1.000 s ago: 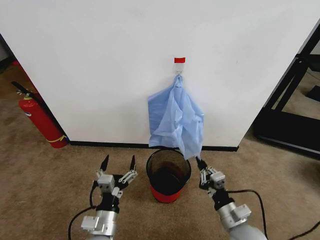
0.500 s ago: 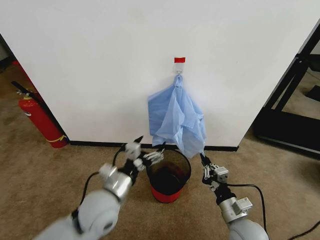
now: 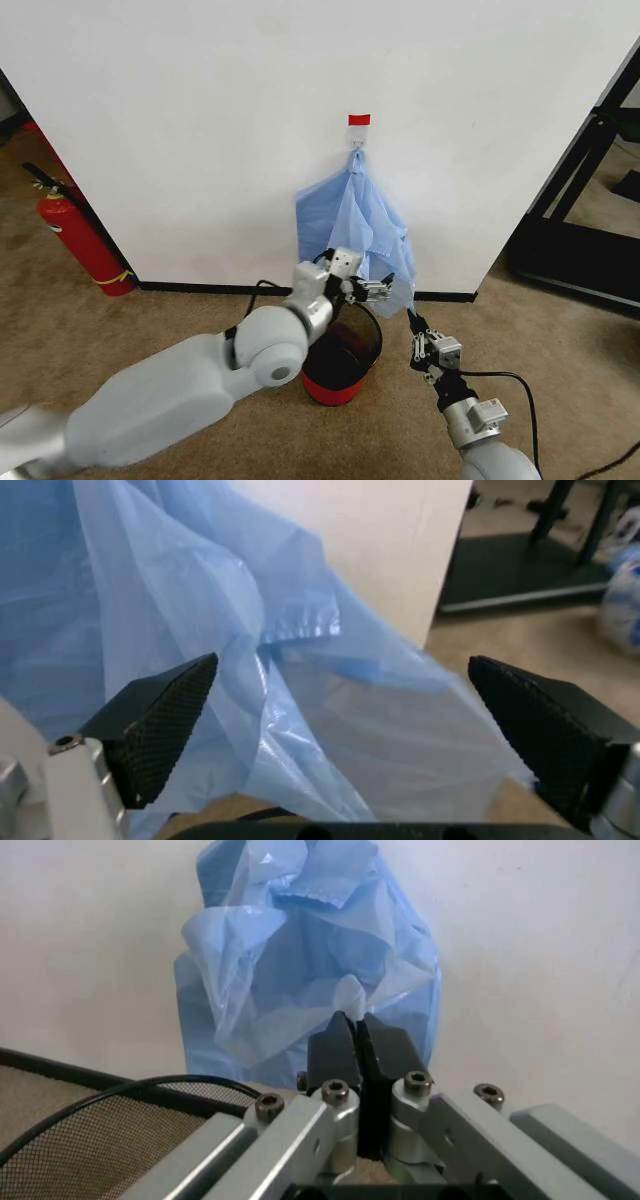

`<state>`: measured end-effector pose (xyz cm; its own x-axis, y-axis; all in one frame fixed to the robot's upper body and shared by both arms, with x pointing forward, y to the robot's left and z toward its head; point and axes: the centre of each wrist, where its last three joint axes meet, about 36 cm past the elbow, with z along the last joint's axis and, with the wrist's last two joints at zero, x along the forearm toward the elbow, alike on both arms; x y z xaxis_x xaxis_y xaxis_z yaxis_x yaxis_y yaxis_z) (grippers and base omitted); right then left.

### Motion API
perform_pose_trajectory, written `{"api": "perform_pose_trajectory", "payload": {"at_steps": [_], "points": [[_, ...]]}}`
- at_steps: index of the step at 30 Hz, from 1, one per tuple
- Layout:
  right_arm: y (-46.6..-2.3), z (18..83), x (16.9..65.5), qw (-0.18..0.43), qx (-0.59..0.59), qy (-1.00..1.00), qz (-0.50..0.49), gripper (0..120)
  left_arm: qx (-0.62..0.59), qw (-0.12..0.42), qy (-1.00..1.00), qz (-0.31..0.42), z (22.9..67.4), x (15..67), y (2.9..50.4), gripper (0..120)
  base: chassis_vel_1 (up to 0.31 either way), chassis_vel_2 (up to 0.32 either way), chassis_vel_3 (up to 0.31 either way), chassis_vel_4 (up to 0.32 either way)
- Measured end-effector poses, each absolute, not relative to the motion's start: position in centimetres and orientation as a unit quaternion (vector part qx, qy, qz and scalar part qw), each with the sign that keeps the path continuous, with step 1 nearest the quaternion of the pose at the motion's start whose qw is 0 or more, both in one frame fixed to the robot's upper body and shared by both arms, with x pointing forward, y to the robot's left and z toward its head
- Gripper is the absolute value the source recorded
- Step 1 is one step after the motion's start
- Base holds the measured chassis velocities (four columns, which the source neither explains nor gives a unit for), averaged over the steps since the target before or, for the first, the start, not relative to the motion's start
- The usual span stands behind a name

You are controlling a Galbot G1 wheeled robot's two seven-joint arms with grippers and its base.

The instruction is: Pick up the garbage bag from the wall and place it over the trash bin.

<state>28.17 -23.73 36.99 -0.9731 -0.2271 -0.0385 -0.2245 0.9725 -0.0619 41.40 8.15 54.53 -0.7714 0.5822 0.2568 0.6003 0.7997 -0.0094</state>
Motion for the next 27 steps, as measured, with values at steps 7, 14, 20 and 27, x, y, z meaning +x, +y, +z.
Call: {"api": "perform_pose_trajectory", "payload": {"at_steps": [7, 14, 20, 27], "points": [[-23.8, 37.4, 27.9, 0.023, -0.110, 0.993, -0.023, 0, -0.262, 0.171, -0.946, -0.082, 53.3, 42.6, 5.9, 85, 0.000, 0.000, 0.000, 0.000], [-23.8, 37.7, 27.9, 0.026, -0.109, 0.993, -0.021, 0, -0.244, 0.181, -0.948, -0.091, 52.5, 43.5, 5.1, 61, 0.000, 0.000, 0.000, 0.000], [-23.9, 37.7, 28.0, 0.027, -0.108, 0.994, -0.020, 0, -0.237, 0.188, -0.948, -0.095, 51.8, 43.4, 5.2, 38, 0.000, 0.000, 0.000, 0.000], [-23.9, 37.8, 28.2, 0.028, -0.108, 0.994, -0.018, 0, -0.234, 0.193, -0.948, -0.092, 51.4, 43.3, 5.5, 13, 0.000, 0.000, 0.000, 0.000]]}}
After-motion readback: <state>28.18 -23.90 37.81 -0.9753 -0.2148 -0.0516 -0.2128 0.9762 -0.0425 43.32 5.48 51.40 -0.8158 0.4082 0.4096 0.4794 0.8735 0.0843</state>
